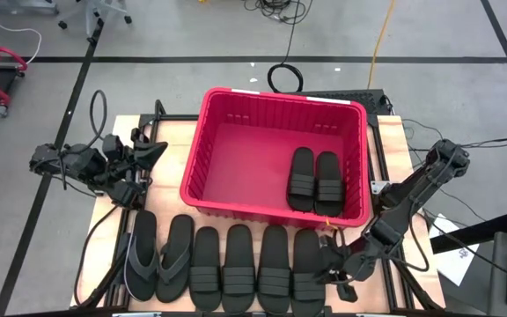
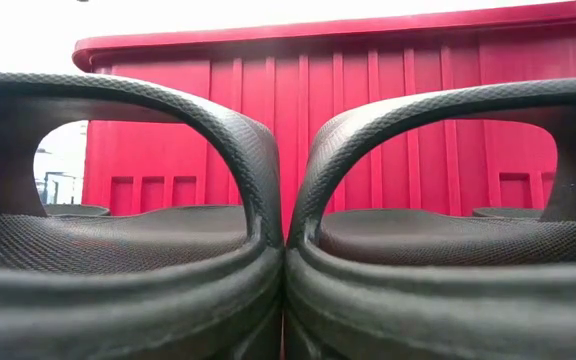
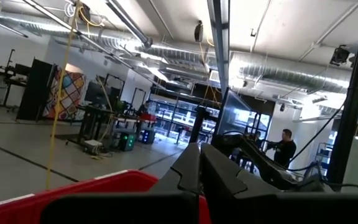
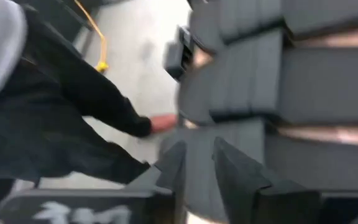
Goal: Pick and place slides into bin
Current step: Put the black slide into the red bin
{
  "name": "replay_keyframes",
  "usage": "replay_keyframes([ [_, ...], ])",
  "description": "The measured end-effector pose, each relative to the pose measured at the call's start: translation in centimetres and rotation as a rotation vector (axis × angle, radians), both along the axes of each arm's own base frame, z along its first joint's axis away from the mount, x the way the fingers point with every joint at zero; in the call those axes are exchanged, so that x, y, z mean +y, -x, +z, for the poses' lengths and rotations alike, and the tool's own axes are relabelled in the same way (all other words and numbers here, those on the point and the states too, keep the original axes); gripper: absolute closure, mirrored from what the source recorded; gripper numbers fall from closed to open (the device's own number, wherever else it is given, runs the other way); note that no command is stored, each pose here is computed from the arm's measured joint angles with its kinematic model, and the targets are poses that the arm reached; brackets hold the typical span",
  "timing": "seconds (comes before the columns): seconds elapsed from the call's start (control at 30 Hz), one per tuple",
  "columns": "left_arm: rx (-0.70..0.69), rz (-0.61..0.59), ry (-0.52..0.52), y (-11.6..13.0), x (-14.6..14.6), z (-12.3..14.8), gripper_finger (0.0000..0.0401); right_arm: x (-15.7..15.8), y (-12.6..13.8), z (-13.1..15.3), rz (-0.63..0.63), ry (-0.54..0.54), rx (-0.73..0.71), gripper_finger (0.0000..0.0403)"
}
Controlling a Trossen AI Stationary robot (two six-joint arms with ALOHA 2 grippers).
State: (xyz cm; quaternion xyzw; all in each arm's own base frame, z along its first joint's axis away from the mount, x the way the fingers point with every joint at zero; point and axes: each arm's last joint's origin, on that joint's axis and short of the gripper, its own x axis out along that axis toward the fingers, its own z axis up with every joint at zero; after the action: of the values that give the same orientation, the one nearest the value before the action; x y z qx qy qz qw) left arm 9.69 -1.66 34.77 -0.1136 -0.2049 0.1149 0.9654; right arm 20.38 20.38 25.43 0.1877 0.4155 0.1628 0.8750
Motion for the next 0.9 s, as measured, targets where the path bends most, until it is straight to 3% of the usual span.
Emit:
replay_keyframes([
  [0.43,0.004,-0.044,-0.009,-0.1,-0.1,-0.1,0.0377,0.1,0.2,-2.4,0.022,0.083,0.105,0.0175],
  [0.67,0.014,-0.059,0.023,-0.2,-0.2,-0.3,0.0377,-0.6,0.8,-4.0,0.041,0.063,0.117,0.0159],
  [0.9,0.015,-0.059,0.023,-0.2,-0.2,-0.3,0.0377,-1.8,1.6,-7.7,0.010,0.004,0.113,0.0170],
])
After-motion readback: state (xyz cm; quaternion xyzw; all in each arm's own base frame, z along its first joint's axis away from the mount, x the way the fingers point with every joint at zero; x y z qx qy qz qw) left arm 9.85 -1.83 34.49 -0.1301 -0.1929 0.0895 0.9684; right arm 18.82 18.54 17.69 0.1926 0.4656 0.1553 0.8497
